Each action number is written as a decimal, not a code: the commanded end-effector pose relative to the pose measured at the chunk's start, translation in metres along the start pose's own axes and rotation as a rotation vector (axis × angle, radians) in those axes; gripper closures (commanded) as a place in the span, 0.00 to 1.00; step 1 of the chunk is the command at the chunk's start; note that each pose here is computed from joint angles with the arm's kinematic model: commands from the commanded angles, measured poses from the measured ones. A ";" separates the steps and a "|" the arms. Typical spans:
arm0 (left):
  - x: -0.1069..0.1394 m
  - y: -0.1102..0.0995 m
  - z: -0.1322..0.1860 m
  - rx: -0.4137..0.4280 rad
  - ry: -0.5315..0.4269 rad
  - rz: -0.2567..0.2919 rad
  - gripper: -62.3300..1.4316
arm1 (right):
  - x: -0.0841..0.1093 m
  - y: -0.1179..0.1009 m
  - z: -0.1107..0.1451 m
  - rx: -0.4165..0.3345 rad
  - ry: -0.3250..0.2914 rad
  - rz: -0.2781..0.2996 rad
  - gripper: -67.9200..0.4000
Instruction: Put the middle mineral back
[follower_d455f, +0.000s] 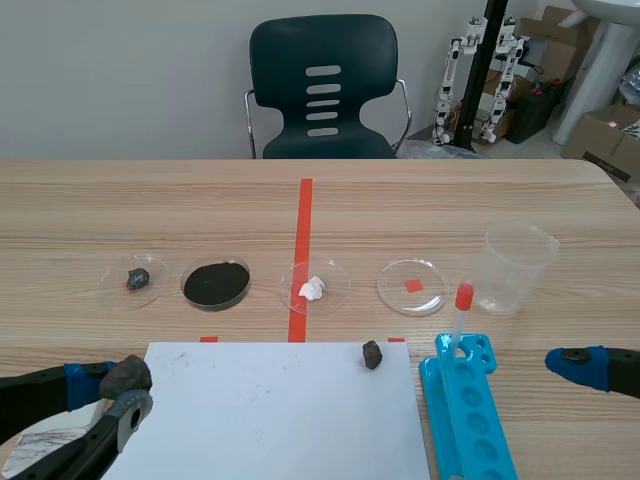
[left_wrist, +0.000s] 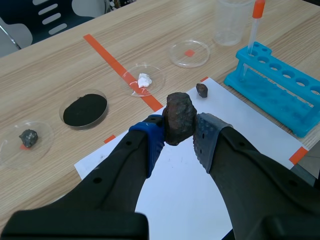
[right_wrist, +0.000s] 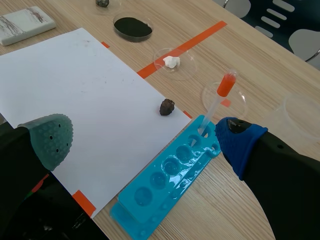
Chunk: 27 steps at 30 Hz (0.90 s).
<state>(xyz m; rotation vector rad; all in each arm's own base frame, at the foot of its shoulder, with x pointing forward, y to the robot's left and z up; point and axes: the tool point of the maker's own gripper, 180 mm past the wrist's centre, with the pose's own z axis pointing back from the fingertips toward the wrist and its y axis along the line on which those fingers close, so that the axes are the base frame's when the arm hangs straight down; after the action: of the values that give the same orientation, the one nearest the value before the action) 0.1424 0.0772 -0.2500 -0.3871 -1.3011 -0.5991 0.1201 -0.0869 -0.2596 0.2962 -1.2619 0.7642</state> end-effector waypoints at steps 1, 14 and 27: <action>0.009 0.001 0.000 0.008 -0.033 0.006 0.80 | 0.006 -0.003 0.000 -0.009 -0.024 -0.001 0.13; 0.007 0.003 -0.003 0.011 -0.016 -0.004 0.80 | 0.006 -0.003 0.000 -0.009 -0.024 -0.001 0.13; 0.007 0.005 -0.010 0.008 -0.013 -0.013 0.80 | 0.006 -0.003 0.000 -0.009 -0.024 -0.001 0.13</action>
<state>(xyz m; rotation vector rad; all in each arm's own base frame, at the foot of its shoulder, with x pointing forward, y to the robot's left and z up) 0.1487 0.0786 -0.2554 -0.3617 -1.2766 -0.6132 0.1201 -0.0869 -0.2596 0.2962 -1.2619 0.7642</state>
